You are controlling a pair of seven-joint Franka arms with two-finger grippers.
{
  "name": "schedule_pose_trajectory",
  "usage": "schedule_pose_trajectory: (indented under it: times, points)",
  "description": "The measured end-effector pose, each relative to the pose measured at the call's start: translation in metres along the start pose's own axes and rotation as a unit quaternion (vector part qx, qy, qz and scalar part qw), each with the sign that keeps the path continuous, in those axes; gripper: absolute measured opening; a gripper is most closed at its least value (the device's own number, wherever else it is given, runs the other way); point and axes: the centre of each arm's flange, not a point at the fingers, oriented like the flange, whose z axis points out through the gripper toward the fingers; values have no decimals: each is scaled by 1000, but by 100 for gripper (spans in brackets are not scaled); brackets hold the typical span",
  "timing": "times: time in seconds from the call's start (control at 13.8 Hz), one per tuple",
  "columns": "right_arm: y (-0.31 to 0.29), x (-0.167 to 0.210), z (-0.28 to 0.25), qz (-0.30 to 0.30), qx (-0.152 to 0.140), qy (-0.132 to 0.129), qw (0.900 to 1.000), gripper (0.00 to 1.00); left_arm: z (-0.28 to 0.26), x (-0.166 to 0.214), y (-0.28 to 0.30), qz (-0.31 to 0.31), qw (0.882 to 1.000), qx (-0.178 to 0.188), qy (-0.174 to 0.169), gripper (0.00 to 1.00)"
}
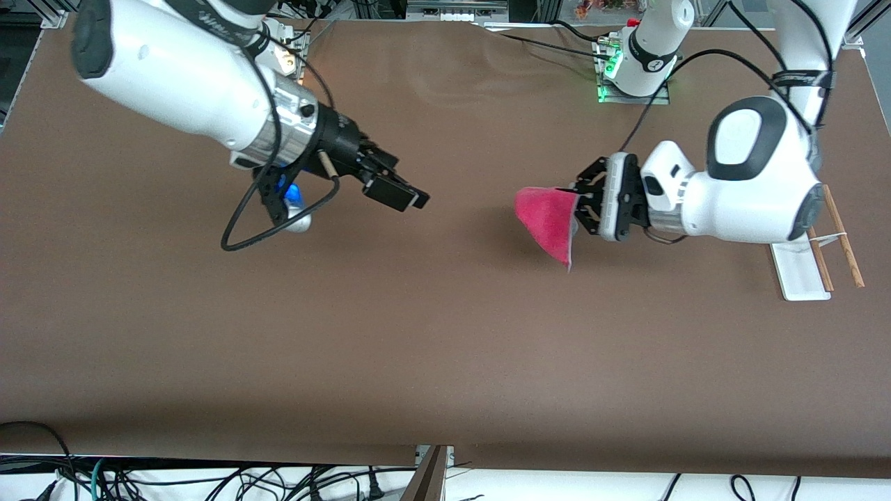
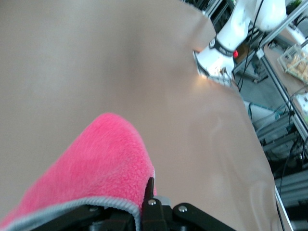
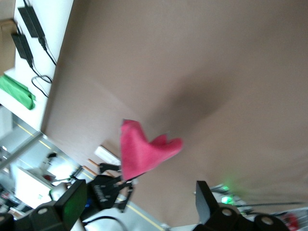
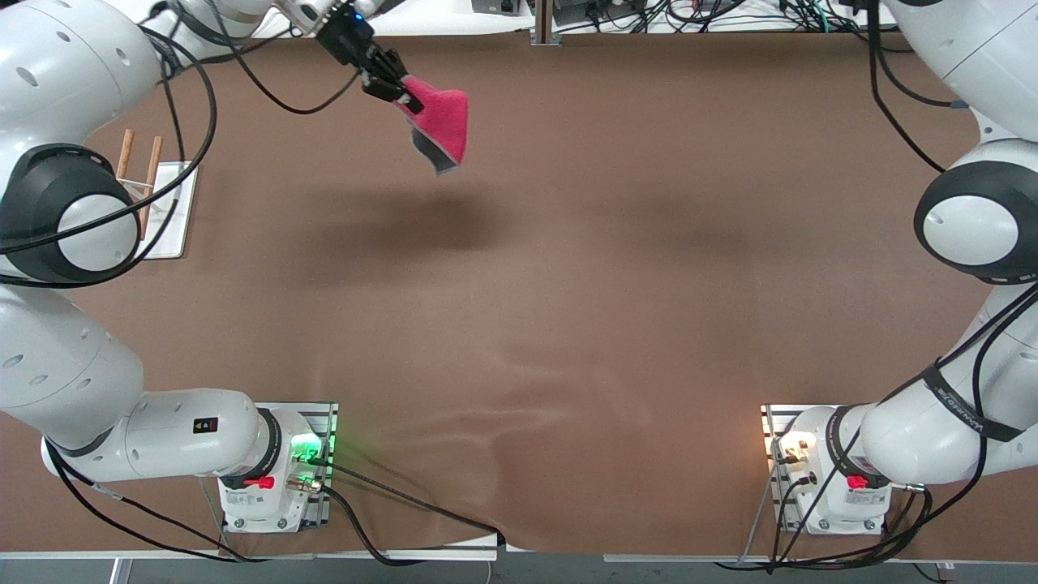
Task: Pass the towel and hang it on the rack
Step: 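Open the right gripper and withdraw while the left gripper pulls the towel, then carry the towel with the left gripper over the wooden rack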
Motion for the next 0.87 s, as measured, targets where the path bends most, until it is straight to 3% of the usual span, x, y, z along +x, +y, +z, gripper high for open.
schedule_pose_trajectory:
  times: [0.22,0.43,0.65,0.87]
  points:
    - [37,53,-48,-102,-57,-3,993,100,-56,-54,-3,-26,997,22,-70,2]
    - [85,108,-100,-183,-111,1,977,100,-116,-124,-4,-74,987,64,-124,2]
    - [117,132,-126,-244,-192,39,950,100,-170,-197,-6,-122,971,102,-176,2]
    - [144,147,-140,-294,-247,67,921,100,-203,-239,-8,-118,950,116,-264,2]
